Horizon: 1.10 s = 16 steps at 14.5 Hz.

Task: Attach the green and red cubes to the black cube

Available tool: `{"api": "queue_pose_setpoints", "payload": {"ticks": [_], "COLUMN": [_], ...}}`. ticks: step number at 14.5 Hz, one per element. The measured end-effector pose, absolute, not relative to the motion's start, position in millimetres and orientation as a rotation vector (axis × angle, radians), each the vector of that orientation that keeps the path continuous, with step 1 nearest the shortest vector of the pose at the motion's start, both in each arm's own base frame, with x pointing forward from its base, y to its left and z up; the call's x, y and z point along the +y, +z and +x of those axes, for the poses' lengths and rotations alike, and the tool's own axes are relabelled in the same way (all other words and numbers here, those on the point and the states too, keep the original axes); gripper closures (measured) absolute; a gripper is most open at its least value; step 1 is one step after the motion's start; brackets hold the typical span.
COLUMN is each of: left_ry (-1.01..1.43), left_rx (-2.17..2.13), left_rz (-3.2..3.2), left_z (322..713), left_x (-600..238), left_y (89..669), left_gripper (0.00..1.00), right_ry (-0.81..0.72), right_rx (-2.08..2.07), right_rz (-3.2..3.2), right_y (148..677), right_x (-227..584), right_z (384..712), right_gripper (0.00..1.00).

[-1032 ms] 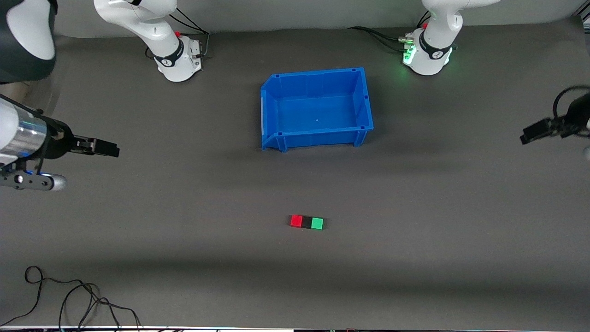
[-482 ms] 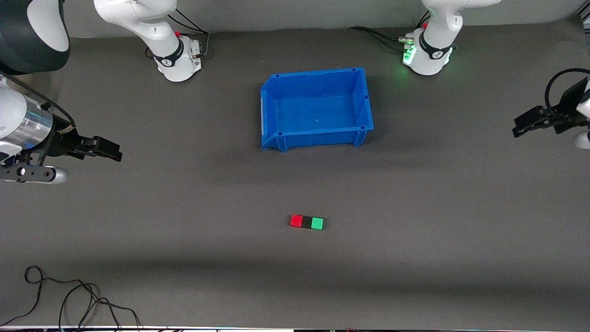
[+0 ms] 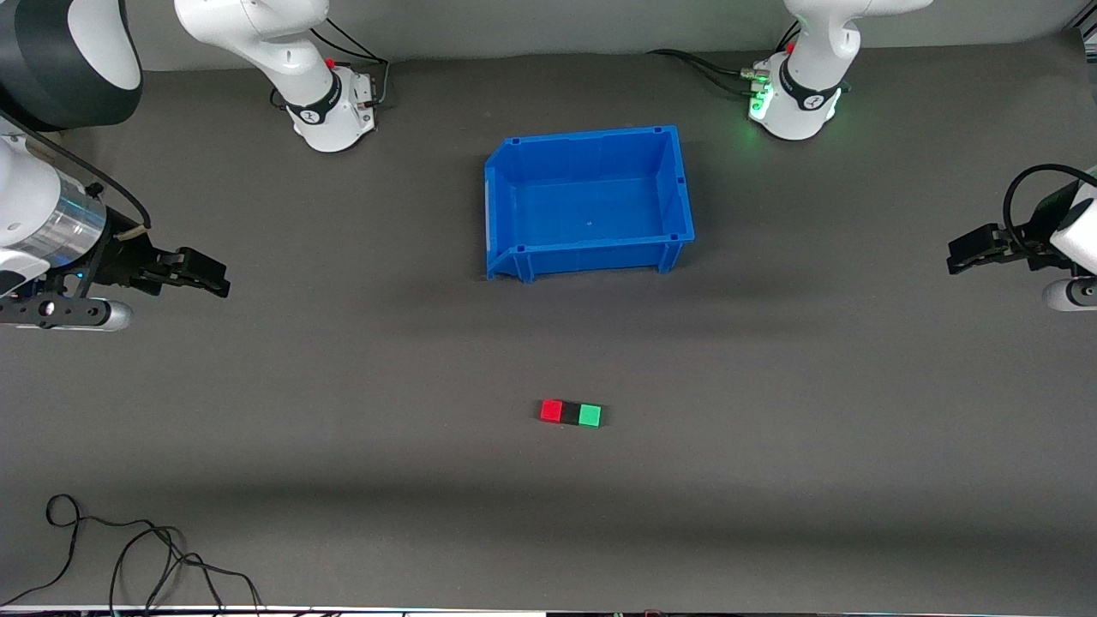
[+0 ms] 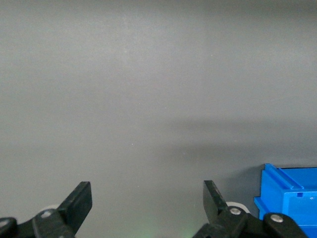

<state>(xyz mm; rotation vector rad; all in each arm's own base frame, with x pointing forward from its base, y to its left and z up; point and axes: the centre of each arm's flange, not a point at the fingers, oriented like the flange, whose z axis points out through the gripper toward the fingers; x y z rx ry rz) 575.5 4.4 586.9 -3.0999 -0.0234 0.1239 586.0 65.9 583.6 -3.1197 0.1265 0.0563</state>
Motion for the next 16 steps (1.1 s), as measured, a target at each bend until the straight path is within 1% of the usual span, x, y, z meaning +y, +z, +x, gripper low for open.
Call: {"api": "queue_pose_setpoints", "payload": {"ticks": [8, 13, 16], "left_ry": [0.121, 0.124, 0.148], "left_rx": [-0.021, -0.063, -0.090], "left_rz": [-3.120, -3.136, -3.139], "left_z": [575, 573, 569], "left_x": [4, 20, 32], "left_y": [589, 589, 585], "left_gripper": [0.00, 0.00, 0.00], "right_ry": [0.054, 0.048, 0.047], "right_rx": [0.128, 0.221, 0.238], "right_rz": [-3.120, -3.121, -3.121], "right_y": [584, 586, 586], "right_x": [65, 31, 24], "right_z": [586, 588, 588], "right_gripper": [0.00, 0.00, 0.00]}}
